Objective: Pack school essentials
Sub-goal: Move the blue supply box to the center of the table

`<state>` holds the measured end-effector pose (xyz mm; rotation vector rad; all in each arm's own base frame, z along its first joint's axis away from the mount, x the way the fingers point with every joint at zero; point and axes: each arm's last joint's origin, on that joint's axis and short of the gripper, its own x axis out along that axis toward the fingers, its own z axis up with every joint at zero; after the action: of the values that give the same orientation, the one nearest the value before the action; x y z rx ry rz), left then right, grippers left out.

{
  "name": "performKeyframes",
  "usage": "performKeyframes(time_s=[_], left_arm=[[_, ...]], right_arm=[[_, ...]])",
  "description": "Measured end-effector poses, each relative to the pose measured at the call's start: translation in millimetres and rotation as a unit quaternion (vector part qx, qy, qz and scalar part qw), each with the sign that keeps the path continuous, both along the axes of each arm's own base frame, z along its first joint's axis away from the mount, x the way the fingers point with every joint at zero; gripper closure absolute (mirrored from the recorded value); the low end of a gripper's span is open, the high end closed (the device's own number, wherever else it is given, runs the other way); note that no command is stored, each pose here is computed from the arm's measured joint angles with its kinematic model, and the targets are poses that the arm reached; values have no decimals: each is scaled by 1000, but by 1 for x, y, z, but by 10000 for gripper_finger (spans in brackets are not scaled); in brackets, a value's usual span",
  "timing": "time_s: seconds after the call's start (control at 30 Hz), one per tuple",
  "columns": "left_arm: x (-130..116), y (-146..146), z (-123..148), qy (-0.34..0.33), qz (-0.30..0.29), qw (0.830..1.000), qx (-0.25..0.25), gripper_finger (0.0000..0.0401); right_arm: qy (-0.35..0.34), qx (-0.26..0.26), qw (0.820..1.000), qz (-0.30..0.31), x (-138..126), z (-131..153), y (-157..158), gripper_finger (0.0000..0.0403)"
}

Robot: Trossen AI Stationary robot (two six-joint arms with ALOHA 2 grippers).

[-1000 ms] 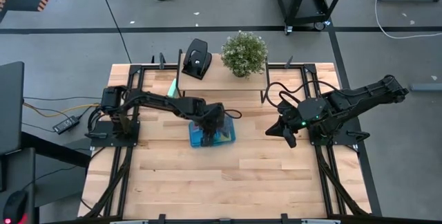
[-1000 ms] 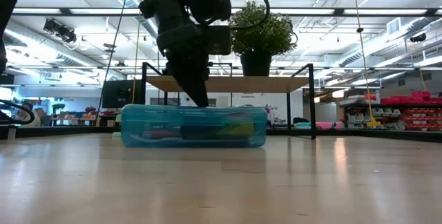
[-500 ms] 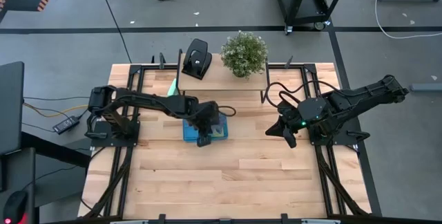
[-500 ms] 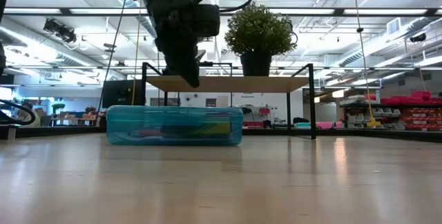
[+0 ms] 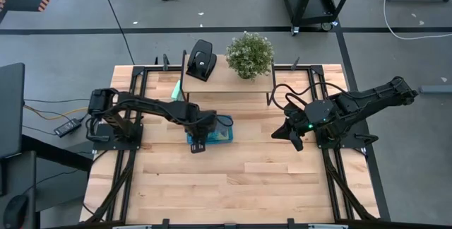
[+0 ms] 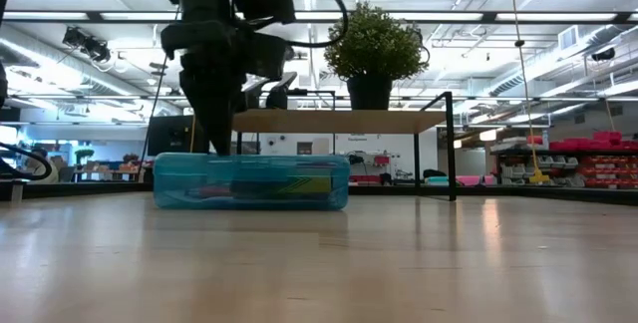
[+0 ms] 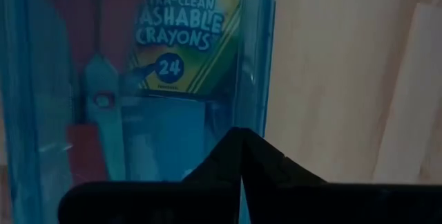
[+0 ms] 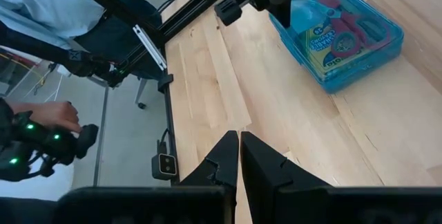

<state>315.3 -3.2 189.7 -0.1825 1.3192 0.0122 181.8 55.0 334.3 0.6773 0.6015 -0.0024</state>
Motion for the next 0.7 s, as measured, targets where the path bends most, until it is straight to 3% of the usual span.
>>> performKeyframes(time_s=[0.13,0.3,0.7], left_arm=[[-4,4,-8,-2,20,1000,-4,387],[1,5,-8,-28,19,999,0,396],[-2,20,-9,-16,6,1000,15,396]], right_arm=[[0,0,1000,0,0,0,0,378],[1,4,1000,-3,0,0,0,378],[1,5,1000,-6,0,0,0,378]])
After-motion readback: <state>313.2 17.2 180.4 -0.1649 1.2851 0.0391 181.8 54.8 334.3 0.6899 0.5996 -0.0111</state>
